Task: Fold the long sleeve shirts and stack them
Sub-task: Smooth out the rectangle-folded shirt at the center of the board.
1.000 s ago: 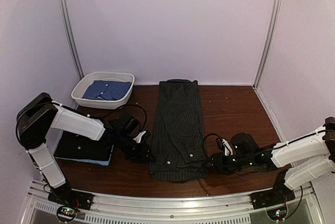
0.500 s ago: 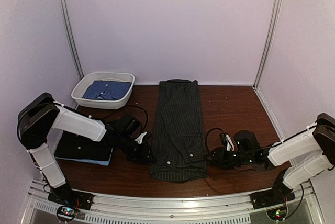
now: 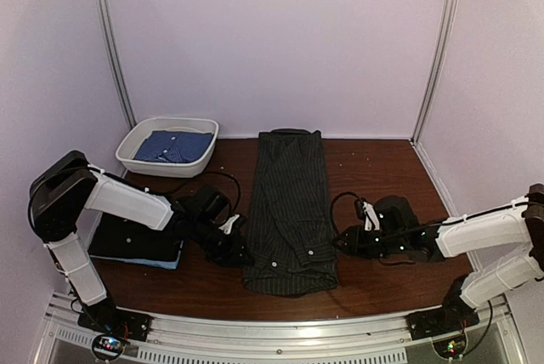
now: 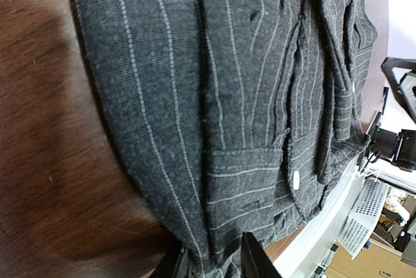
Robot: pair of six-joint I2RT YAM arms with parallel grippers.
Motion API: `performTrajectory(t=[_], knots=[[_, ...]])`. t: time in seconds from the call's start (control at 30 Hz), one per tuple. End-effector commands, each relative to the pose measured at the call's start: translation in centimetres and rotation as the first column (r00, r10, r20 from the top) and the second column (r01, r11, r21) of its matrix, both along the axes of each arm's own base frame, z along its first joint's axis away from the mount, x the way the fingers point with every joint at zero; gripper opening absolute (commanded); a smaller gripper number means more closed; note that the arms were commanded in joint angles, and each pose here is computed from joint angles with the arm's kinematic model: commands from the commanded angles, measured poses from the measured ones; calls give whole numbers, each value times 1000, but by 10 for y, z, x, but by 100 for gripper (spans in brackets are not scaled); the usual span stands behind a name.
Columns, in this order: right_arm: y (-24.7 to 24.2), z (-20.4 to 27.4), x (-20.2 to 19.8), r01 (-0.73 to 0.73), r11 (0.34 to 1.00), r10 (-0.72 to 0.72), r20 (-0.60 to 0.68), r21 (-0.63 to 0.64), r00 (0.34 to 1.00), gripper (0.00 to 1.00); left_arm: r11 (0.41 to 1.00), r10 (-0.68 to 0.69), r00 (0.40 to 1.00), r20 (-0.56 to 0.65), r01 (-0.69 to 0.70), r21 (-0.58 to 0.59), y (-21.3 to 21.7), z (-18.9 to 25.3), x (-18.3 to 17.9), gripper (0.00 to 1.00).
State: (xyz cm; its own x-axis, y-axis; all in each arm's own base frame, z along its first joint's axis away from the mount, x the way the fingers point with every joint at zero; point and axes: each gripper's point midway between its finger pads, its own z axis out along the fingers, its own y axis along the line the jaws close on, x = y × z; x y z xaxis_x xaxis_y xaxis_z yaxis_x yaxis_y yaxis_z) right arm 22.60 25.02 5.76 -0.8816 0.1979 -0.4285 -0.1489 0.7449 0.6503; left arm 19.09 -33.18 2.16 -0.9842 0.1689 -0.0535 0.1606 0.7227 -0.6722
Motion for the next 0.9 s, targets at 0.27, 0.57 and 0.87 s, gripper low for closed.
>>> performTrajectory(t=[0.27, 0.57, 0.87], knots=[[14, -3, 11, -74, 992, 78, 37, -102, 996, 35, 1000, -14, 1000, 1, 14, 6, -4, -7, -3, 28], [25, -19, 3, -119, 986, 119, -6, -114, 993, 30, 1000, -17, 1000, 4, 17, 6, -3, -8, -4, 28], [26, -17, -5, -125, 985, 124, -15, -116, 992, 24, 1000, -21, 1000, 1, 21, 1, -3, -10, -5, 28]])
